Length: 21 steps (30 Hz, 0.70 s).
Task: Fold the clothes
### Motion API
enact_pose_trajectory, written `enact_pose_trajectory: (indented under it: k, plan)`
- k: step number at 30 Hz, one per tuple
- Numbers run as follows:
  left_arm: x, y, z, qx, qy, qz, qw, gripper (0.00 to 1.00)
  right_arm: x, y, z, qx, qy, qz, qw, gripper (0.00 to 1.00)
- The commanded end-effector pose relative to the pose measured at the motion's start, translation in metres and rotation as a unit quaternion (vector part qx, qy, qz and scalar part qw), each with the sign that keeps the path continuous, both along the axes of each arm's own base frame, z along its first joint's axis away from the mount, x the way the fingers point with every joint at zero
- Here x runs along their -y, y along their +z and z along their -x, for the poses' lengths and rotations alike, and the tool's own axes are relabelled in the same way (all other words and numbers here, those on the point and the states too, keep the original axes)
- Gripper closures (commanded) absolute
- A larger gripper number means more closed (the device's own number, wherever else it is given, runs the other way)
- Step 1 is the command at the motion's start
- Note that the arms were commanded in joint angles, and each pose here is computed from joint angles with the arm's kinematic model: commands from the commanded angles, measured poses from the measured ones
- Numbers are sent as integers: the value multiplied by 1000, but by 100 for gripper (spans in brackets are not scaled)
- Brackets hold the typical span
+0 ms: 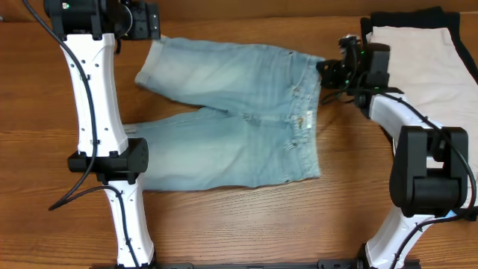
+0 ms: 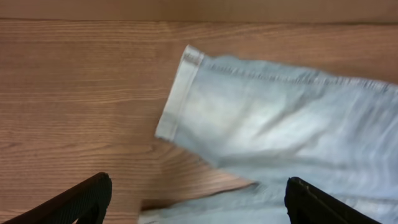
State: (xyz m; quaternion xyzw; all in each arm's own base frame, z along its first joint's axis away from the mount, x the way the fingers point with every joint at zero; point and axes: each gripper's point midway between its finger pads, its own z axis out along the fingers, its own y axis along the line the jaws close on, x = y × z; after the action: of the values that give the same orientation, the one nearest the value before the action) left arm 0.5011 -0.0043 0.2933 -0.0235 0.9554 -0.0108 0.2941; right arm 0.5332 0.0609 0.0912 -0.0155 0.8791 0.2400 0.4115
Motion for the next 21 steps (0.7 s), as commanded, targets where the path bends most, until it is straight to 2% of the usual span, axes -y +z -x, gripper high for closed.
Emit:
enact_pose_trajectory:
  k: [1,2,3,4,5,9,13,18,21]
  plan:
    - [-1,3,2,3,-12,-19,1000,9,3,34,-21,38,2,11,999,86]
    - [-1,3,3,1,-12,-19,1000,8,3,36,-21,31,2,11,999,69]
    - [-2,2,4,-2,-10,-21,1000,3,3,40,-21,20,2,10,1000,26]
    - [-4,1,5,-4,-4,-24,1000,0,4,43,-20,5,2,10,1000,3]
    - [-6,2,5,-4,0,-30,1000,0,4,47,-18,-10,1,10,1000,0]
    - [-9,14,10,8,12,-32,999,0,12,73,-1,-74,-11,19,997,0]
    - [-14,44,24,41,38,-28,998,0,21,122,31,-114,-41,34,992,0]
    - [-19,96,54,102,99,5,990,0,13,173,106,-190,-79,13,978,0]
    - [-11,117,72,121,84,26,989,0,31,190,146,-226,-174,11,958,0]
